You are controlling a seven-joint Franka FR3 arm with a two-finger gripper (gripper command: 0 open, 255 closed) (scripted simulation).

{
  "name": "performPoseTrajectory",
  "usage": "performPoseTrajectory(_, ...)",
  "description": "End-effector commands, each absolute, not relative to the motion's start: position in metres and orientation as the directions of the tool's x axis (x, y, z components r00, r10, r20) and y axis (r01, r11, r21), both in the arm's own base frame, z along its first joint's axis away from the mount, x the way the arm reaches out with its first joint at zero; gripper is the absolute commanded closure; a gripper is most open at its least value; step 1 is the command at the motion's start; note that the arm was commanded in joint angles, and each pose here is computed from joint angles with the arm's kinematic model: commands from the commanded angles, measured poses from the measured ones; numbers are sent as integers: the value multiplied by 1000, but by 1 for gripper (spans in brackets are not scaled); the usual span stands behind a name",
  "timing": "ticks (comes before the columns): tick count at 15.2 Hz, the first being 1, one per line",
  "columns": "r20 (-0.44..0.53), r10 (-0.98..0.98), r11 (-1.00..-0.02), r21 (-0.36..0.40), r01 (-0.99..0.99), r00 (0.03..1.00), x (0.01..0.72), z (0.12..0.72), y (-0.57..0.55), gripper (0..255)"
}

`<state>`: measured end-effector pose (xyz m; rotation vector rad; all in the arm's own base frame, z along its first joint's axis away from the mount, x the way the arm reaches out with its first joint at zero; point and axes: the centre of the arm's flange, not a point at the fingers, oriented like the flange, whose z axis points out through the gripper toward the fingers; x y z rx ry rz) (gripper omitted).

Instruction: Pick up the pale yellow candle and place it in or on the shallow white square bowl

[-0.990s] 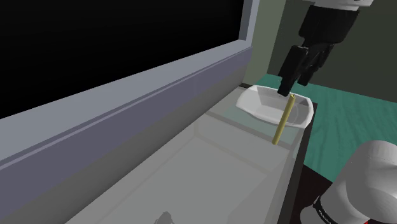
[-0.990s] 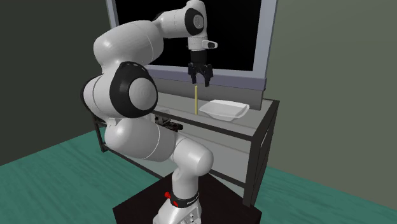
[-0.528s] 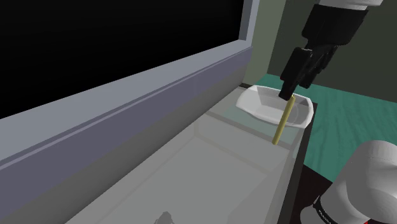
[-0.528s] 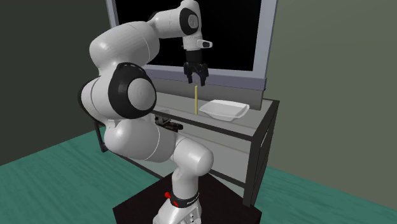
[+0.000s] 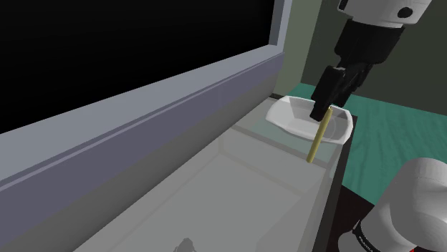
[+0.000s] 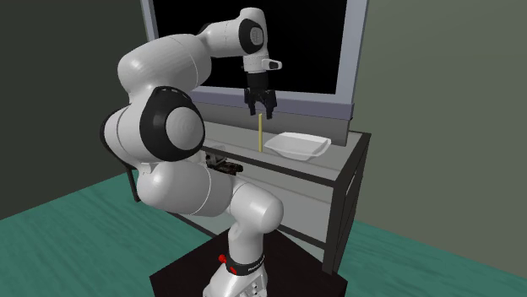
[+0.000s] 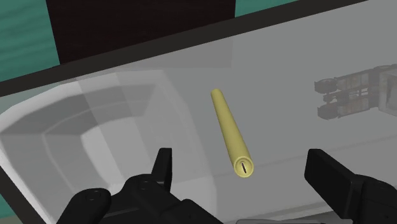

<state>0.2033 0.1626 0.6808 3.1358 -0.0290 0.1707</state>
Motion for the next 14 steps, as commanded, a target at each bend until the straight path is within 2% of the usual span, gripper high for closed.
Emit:
performPoseTrajectory(1,109,-18,-1000,0,-18,994,203,681,163,0)
performPoseTrajectory(2,109,-18,-1000,0,-18,994,203,681,163,0)
performPoseTrajectory(3,109,-18,-1000,0,-18,994,203,681,163,255)
performPoseTrajectory(14,109,-18,-1000,0,-19,994,203,691,163,255)
